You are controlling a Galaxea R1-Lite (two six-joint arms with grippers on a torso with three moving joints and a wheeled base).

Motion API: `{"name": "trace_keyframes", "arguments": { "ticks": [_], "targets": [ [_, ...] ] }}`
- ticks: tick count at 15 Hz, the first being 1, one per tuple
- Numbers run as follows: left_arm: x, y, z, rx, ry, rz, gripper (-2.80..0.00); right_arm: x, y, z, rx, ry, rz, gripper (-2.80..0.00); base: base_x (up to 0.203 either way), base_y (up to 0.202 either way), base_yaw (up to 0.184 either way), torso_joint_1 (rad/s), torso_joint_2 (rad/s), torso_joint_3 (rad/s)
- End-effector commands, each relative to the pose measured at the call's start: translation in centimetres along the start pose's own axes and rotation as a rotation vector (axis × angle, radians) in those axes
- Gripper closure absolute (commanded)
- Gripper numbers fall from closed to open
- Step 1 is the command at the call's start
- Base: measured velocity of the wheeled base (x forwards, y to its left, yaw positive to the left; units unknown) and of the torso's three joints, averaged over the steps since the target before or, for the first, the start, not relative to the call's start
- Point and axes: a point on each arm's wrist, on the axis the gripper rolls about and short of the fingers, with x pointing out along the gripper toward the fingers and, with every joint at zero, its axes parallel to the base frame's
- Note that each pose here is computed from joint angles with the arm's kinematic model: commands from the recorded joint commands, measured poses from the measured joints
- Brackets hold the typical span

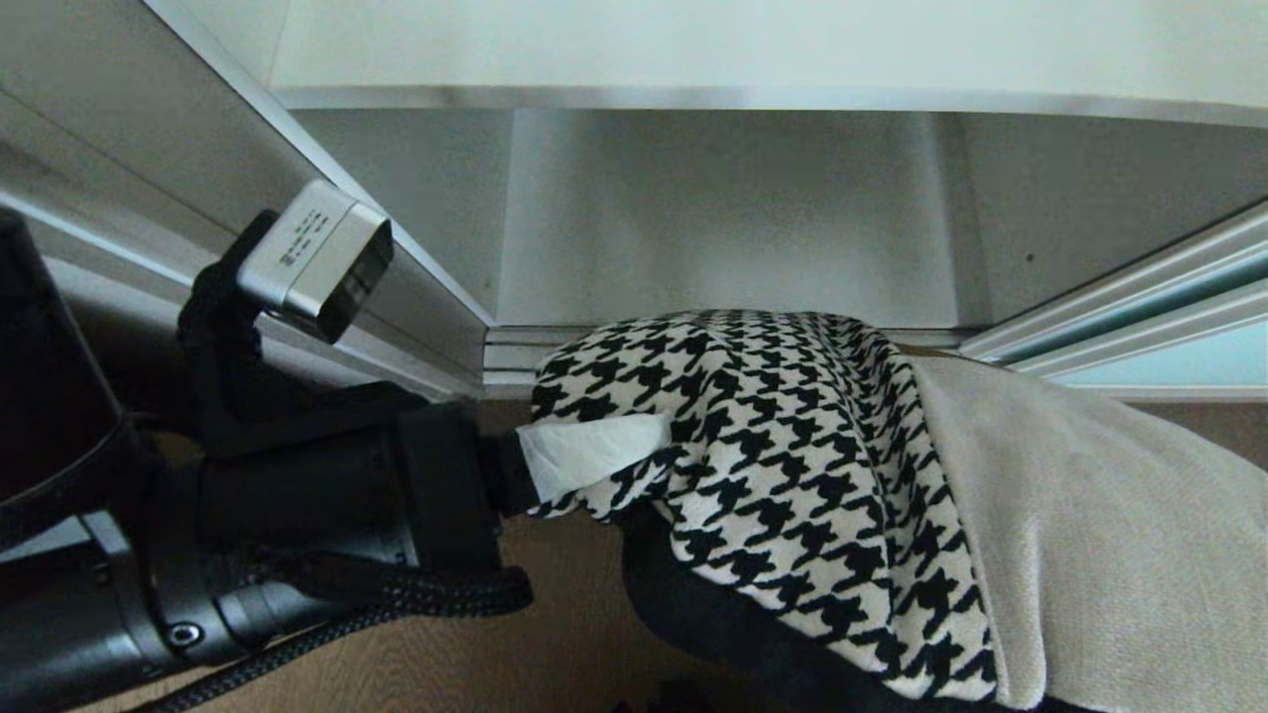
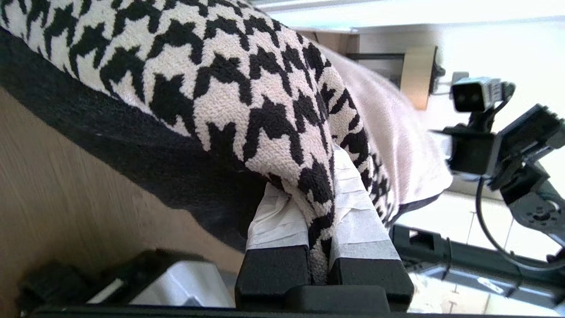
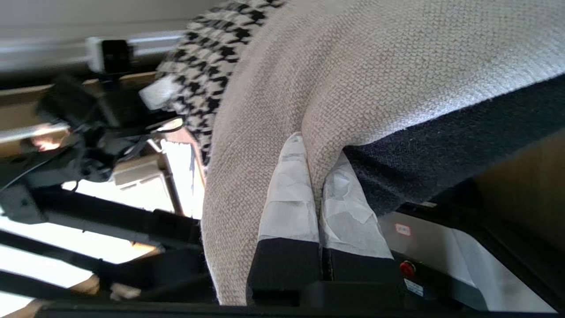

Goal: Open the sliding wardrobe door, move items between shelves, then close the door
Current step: Place the pillow on the higher shelf

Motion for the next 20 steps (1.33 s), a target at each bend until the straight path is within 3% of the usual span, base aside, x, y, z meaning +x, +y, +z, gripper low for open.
{"name": "trace_keyframes", "arguments": {
  "ticks": [1,6,9,14,20],
  "targets": [
    [-0.77,-0.19,-0.18,-0.003,-0.004,-0.01,0.0,-0.94,0.6,-0.39,-0.023,-0.018,0.036,0.0,0.0,0.0,0.0,0.0,0.0,0.0],
    [-0.87,-0.21,-0.31,-0.002,-0.002,-0.013,0.0,-0.86,0.55,-0.37,-0.011,-0.011,0.039,0.0,0.0,0.0,0.0,0.0,0.0,0.0],
    [-1.21,-0.22,-0.41,-0.001,-0.006,-0.012,0.0,-0.44,0.33,-0.22,0.071,0.006,0.042,0.0,0.0,0.0,0.0,0.0,0.0,0.0],
    [-1.58,-0.32,-0.47,0.0,-0.005,-0.02,0.0,-0.33,0.24,-0.22,0.079,0.014,0.042,0.0,-0.105,0.0,-0.001,0.001,0.0,0.003],
    [-1.27,0.05,-0.8,-0.002,0.003,0.001,0.0,-0.26,0.07,-0.41,0.085,0.036,0.051,0.0,0.0,0.0,0.0,0.0,0.0,0.0]
  ]
}}
